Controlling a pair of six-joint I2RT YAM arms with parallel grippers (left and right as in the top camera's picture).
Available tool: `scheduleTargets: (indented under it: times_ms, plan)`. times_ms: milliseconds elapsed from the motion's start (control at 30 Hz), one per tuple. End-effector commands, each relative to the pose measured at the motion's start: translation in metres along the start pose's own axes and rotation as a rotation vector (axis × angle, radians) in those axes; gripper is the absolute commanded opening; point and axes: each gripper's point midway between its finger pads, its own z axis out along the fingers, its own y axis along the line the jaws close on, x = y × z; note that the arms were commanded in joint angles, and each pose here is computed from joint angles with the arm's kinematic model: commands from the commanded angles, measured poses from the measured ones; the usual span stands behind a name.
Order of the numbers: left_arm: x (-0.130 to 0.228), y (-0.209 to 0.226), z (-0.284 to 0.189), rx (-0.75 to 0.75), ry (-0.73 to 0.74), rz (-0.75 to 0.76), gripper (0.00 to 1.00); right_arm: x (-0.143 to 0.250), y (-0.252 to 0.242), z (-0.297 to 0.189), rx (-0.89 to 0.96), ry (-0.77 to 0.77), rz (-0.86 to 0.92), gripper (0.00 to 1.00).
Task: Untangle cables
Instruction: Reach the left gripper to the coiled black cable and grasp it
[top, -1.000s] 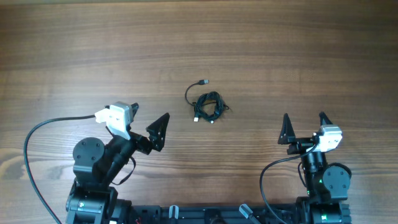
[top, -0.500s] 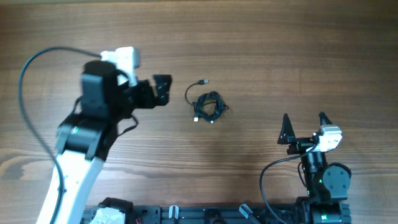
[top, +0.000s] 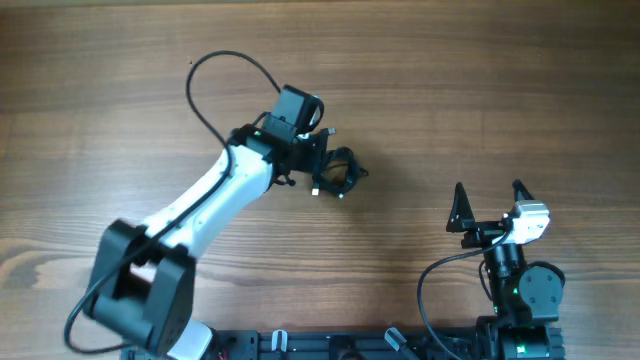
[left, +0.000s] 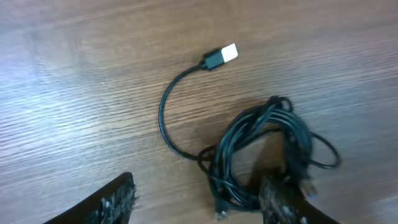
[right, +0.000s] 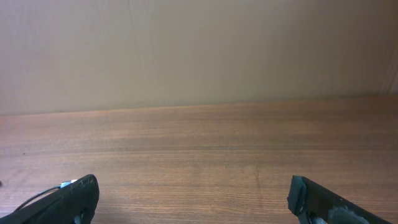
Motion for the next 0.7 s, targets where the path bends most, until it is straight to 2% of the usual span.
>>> scheduleTargets:
  times_ms: [0,100,167,200,233,333,467,500,533,600,667]
  plan:
    - [0.007,-0.012,0.023,0.053,0.052,0.024,0.65,-0.001,0.001,0.000,-0.005,-0.004,-0.009,1.00]
    - [0.012,-0.013,0.035,0.061,0.071,0.023,0.61,-0.001,0.001,0.000,-0.005,-0.004,-0.009,1.00]
    - [0.011,-0.013,0.039,0.062,0.068,0.023,0.56,-0.001,0.001,0.000,-0.005,-0.004,-0.009,1.00]
    - [0.011,-0.013,0.043,0.062,0.066,0.023,0.46,-0.001,0.001,0.000,-0.005,-0.004,-0.009,1.00]
    - [0.011,-0.014,0.045,0.064,0.066,0.023,0.40,-0.001,0.001,0.000,-0.005,-0.004,-0.009,1.00]
    - [0.018,-0.032,0.055,0.172,0.100,0.019,0.41,-0.001,0.001,0.000,-0.005,-0.004,-0.009,1.00]
    - [0.025,-0.035,0.063,0.191,0.128,0.018,0.28,-0.001,0.001,0.000,-0.005,-0.004,-0.009,1.00]
    - [0.024,-0.029,0.064,0.157,0.125,0.018,0.10,-0.001,0.001,0.000,-0.005,-0.004,-0.009,1.00]
    - [0.022,-0.019,0.064,0.100,0.113,0.018,0.04,-0.001,0.001,0.000,-0.005,-0.004,-0.009,1.00]
    - [0.013,0.004,0.059,-0.030,0.069,-0.047,0.04,-0.001,0.001,0.000,-0.005,-0.004,-0.009,1.00]
    - [0.006,0.023,0.040,-0.135,0.022,-0.198,0.04,-0.001,0.001,0.000,-0.005,-0.004,-0.009,1.00]
